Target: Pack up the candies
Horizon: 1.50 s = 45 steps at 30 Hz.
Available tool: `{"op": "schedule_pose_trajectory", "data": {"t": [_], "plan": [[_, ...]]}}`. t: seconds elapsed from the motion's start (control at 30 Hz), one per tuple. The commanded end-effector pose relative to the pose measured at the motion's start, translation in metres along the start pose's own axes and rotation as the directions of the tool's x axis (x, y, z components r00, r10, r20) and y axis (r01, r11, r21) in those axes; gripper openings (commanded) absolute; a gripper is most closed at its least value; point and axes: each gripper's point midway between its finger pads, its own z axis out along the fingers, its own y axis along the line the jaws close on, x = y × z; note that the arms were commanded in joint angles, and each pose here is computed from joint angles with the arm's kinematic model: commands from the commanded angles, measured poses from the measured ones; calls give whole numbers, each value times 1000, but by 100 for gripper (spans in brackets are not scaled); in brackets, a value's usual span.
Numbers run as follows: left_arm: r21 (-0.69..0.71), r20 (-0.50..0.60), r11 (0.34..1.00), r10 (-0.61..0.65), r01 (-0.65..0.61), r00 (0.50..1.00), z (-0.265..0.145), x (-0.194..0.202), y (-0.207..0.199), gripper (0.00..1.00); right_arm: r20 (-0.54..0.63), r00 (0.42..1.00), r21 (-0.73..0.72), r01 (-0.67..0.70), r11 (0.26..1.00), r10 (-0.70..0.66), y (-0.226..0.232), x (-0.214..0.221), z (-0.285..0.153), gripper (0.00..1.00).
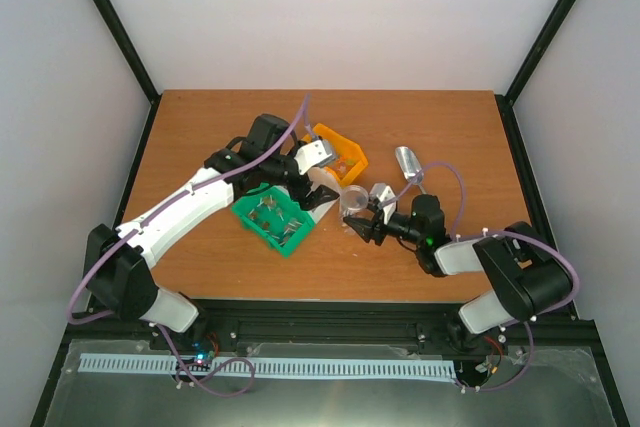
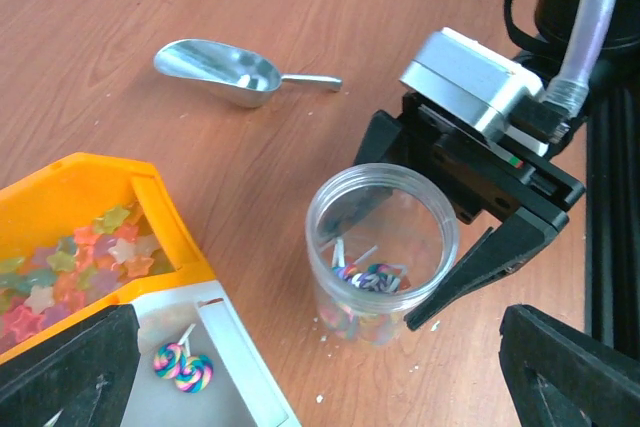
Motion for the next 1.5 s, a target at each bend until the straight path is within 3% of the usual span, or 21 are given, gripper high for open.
{"op": "schedule_pose_trajectory", "data": {"t": [0.0,0.53,0.73,0.87,1.23,1.33,1.47], "plan": [[-83,42,996,-19,23,999,-13,-15,13,100,64,994,80,82,993,-87,-11,-8,-3,6],[-81,41,996,-27,30,999,-13,-14,13,100,47,998,117,44,992,-50,-20,24,10,20],[-75,32,996,-34,37,999,-10,-10,13,100,38,999,134,16,991,-21,-20,31,10,77],[-74,24,996,-38,39,999,-8,-6,13,100,34,999,142,-16,990,12,-21,33,9,98],[-76,-29,997,-26,24,999,-5,10,13,100,-56,995,94,-71,993,77,-10,22,4,100],[-79,-58,997,-19,15,998,-4,16,14,100,-146,978,72,-139,988,148,-5,36,4,100],[-89,-83,996,-7,-1,997,-5,21,14,100,-230,963,84,-121,989,138,-7,39,2,100]]}}
